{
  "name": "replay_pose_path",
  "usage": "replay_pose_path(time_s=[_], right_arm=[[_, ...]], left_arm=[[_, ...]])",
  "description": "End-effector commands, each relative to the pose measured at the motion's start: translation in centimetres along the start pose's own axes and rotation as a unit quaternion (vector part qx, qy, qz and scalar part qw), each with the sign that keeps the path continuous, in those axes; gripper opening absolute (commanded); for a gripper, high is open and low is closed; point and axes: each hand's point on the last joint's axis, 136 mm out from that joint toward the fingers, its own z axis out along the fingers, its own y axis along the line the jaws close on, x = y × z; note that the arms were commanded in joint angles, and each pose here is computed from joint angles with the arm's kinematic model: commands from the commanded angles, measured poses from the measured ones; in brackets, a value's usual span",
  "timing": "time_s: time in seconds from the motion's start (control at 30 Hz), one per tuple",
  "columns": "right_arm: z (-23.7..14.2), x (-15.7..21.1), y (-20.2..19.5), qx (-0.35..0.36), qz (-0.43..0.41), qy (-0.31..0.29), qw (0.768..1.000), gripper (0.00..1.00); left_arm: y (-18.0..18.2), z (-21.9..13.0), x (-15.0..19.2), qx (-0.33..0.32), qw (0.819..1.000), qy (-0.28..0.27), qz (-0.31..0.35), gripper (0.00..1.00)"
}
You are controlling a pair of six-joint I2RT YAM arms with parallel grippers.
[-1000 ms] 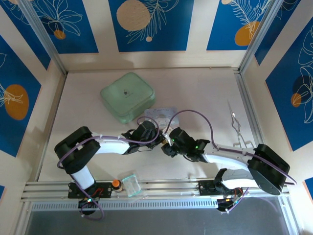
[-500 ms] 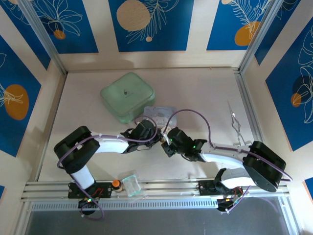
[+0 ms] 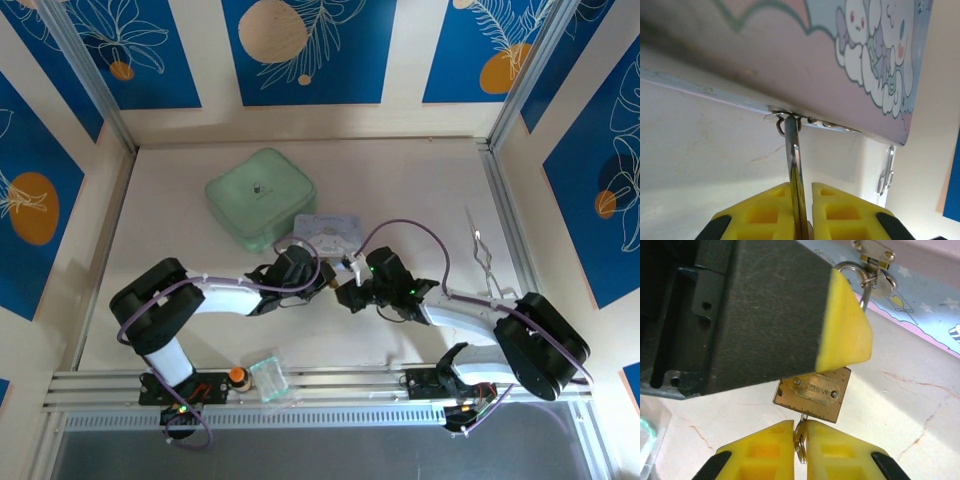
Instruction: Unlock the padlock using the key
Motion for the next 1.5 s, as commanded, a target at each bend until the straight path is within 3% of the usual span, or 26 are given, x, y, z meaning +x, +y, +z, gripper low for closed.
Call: replay_pose_path(time_s=[0.0, 0.23, 0.7, 0.93, 1.2, 1.47], right_arm=[[-0.5, 0.6, -2.0, 0.02, 0.044, 0.003, 0.999, 0.14], [-0.8, 1.0, -3.6, 0.019, 0.115, 0.001, 0.993, 0.28], [-2.0, 0.4, -4.5, 0.005, 0.174, -0.025, 0.984, 0.36], [-2.2, 0.0, -4.7, 0.003, 0.188, -0.031, 0.982, 0.48], [-2.5, -0.4, -4.8, 0.011, 0.186, -0.037, 0.982, 0.54], [-3.3, -2.2, -3.9, 0.021, 0.173, -0.059, 0.983, 0.67]], left_arm=[[-2.9, -1.0, 1.2, 0.055, 0.998, 0.029, 0.005, 0.0], [-2.9, -0.9, 1.3, 0.057, 0.998, 0.033, 0.001, 0.0], [-2.2, -0.8, 1.4, 0.049, 0.998, 0.032, -0.001, 0.0], [-1.4, -0.5, 1.7, 0.041, 0.999, 0.03, -0.002, 0.0], [-1.0, -0.3, 1.7, 0.035, 0.999, 0.03, -0.003, 0.0], [2.4, 0.8, 2.0, -0.043, 0.997, 0.042, 0.056, 0.0]])
